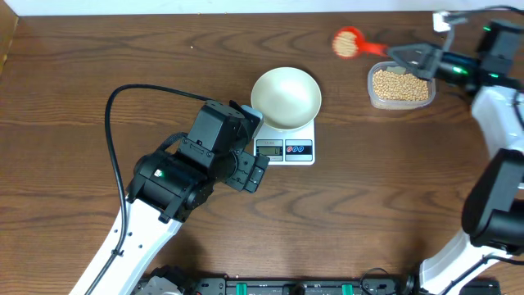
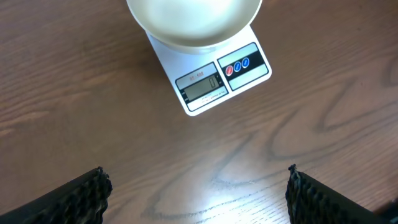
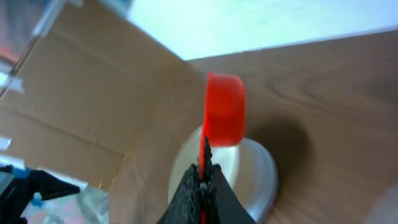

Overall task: Scoop item into bowl and weigh 50g on scale
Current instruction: 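Lift the filled scoop out of the tub with the right gripper, then carry the filled scoop left over the bowl on the scale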

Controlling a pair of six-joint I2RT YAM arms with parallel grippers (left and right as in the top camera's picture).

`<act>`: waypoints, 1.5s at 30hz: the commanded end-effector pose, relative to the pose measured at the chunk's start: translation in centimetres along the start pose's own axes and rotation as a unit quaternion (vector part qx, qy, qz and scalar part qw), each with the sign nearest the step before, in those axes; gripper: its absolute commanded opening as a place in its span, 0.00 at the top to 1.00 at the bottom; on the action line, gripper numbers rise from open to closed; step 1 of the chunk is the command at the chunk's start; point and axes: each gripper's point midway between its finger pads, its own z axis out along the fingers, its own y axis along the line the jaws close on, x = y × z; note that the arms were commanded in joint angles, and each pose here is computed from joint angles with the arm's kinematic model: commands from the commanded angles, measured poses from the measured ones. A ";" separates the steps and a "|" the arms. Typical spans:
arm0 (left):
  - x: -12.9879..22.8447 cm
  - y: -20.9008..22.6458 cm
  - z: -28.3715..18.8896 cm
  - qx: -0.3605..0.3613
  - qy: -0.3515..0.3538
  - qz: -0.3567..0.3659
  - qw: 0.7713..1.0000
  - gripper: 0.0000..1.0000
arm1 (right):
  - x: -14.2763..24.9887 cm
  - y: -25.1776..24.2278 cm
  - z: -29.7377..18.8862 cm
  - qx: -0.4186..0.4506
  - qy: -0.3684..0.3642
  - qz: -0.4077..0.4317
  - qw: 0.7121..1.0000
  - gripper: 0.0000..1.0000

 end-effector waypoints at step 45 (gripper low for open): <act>-0.7 0.1 -0.5 -0.001 -0.009 0.001 1.000 0.08 | 9.2 2.5 9.9 -0.012 0.144 -0.264 0.954 0.99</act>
